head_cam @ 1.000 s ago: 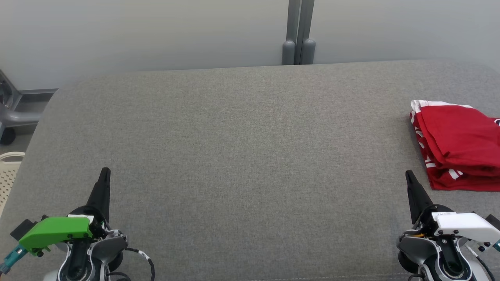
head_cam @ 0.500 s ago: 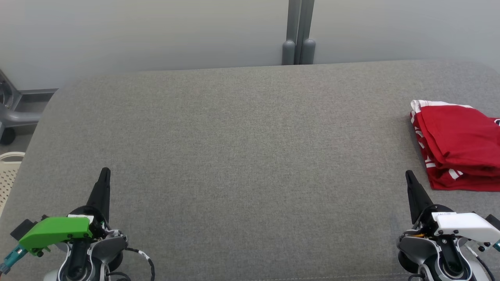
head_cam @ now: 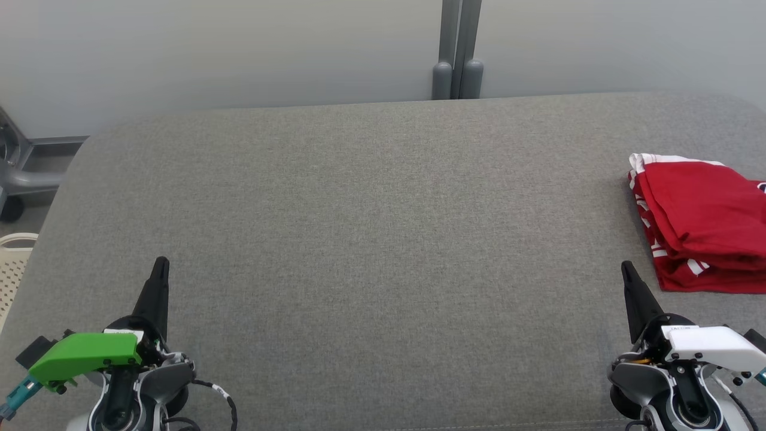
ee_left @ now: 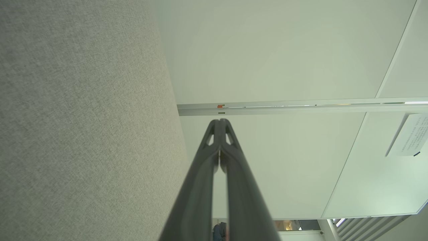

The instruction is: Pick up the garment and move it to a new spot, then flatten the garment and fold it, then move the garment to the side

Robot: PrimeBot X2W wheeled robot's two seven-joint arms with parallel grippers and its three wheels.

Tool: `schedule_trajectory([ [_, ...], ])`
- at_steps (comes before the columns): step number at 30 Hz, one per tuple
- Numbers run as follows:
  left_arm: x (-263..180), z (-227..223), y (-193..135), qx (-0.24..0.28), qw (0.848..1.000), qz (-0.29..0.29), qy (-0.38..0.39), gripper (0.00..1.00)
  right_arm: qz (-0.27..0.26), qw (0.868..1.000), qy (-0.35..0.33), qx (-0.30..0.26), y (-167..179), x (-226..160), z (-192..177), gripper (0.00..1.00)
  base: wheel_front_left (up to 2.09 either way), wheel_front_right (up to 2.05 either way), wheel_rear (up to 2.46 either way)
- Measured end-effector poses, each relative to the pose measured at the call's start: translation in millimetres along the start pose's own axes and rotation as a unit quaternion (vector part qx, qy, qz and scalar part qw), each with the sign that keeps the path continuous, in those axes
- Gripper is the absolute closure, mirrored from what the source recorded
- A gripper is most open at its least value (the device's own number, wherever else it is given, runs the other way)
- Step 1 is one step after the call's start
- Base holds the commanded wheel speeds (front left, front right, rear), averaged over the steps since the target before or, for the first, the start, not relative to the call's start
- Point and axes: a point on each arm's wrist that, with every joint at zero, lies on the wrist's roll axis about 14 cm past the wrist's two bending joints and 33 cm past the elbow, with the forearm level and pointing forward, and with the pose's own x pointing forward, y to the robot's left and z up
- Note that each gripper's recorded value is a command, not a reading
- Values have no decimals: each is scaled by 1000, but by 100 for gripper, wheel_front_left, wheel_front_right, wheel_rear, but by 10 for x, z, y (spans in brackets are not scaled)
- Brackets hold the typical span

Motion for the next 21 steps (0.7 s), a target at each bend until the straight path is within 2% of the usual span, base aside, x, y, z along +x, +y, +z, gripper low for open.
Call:
schedule_trajectory([
  [21,0,0,0,0,1000,0,0,100,0,1000,0,0,0,0,0,100,0,0,0],
])
